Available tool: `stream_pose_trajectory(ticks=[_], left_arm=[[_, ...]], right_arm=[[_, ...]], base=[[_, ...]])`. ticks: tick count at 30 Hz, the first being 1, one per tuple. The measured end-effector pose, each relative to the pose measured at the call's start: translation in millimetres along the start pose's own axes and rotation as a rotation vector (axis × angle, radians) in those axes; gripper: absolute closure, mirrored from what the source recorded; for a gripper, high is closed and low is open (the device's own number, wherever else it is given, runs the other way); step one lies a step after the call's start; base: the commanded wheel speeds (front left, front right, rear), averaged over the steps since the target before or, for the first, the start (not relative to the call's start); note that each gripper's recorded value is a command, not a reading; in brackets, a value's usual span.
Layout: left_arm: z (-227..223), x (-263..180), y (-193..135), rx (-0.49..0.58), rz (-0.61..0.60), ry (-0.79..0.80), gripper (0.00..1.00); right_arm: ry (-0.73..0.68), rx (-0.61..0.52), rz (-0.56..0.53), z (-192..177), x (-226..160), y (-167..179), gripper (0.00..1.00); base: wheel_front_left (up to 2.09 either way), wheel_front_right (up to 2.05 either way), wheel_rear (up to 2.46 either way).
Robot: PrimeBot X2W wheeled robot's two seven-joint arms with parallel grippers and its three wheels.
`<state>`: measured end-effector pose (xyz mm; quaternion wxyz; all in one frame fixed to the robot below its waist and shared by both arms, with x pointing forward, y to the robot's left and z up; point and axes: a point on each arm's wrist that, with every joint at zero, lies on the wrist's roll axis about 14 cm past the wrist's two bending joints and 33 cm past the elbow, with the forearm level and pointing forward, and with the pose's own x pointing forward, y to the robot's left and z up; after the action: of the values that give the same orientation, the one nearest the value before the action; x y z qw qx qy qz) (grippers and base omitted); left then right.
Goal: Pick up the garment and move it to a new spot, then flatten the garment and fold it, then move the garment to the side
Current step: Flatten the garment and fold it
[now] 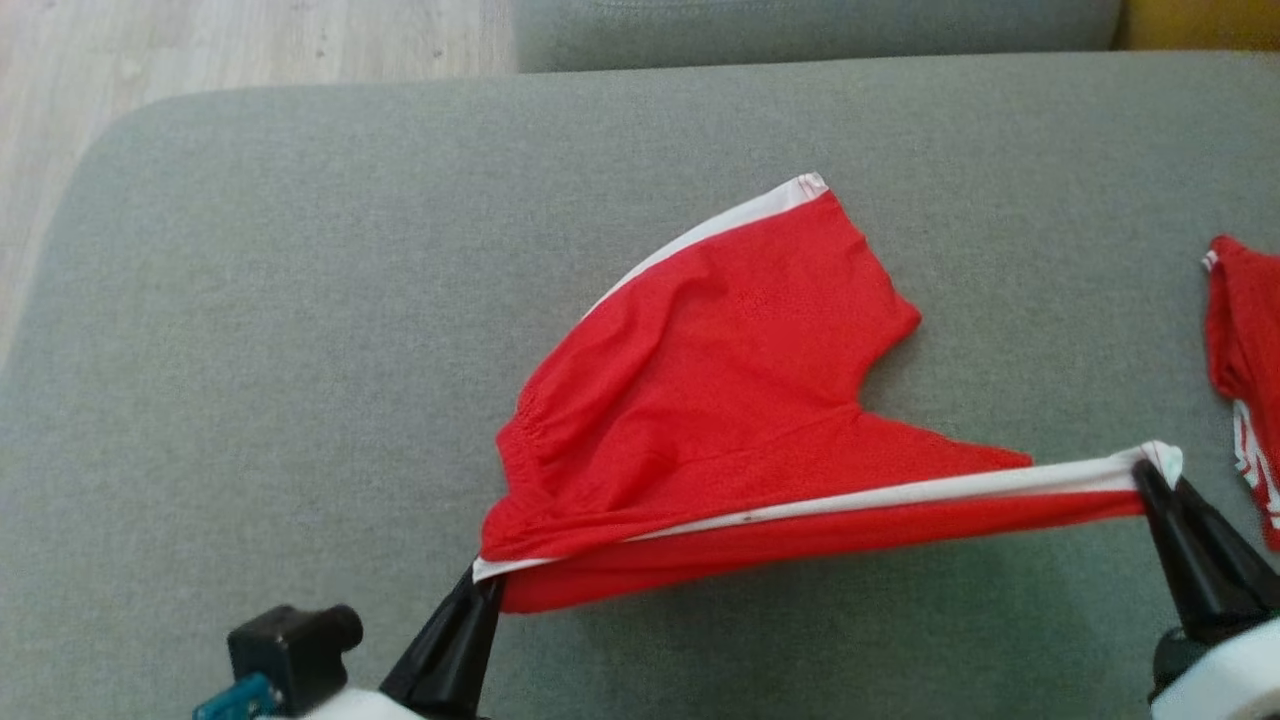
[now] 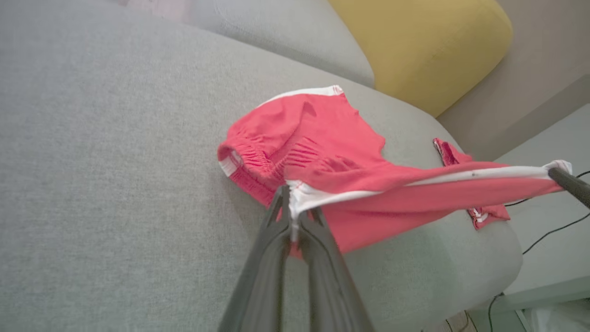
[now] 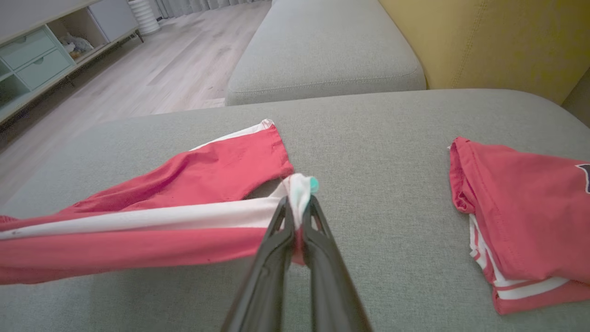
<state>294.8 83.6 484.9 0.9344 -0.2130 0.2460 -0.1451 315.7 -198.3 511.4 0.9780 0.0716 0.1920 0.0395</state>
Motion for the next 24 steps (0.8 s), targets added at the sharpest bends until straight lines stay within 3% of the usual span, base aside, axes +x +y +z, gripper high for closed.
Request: stream_pose_trajectory(ticks=[5,11,18,24], left_arm=[[-17,21,5,-0.043,-0.033,0.129,1.0],[-1,73,21,-0.054,-0.066,0.137,1.0],[13,116,47,-0.081,-0.039,0.115,1.0],[8,136,68,-0.111,0.002,0.13,1.0]], right_arm=[[0.057,0.005,0.028,-3,37,-3,1.0],[0.102,-0.017,0.13,6,118,5,1.0],[0.128,-0.063,0.253,15,214,37,1.0],[0.162,-0.078,0.317,4,274,67,1.0]], base=[[0.0,0.0,0.0],[0.0,0.0,0.0],[0.0,0.0,0.0],[0.0,0.0,0.0]])
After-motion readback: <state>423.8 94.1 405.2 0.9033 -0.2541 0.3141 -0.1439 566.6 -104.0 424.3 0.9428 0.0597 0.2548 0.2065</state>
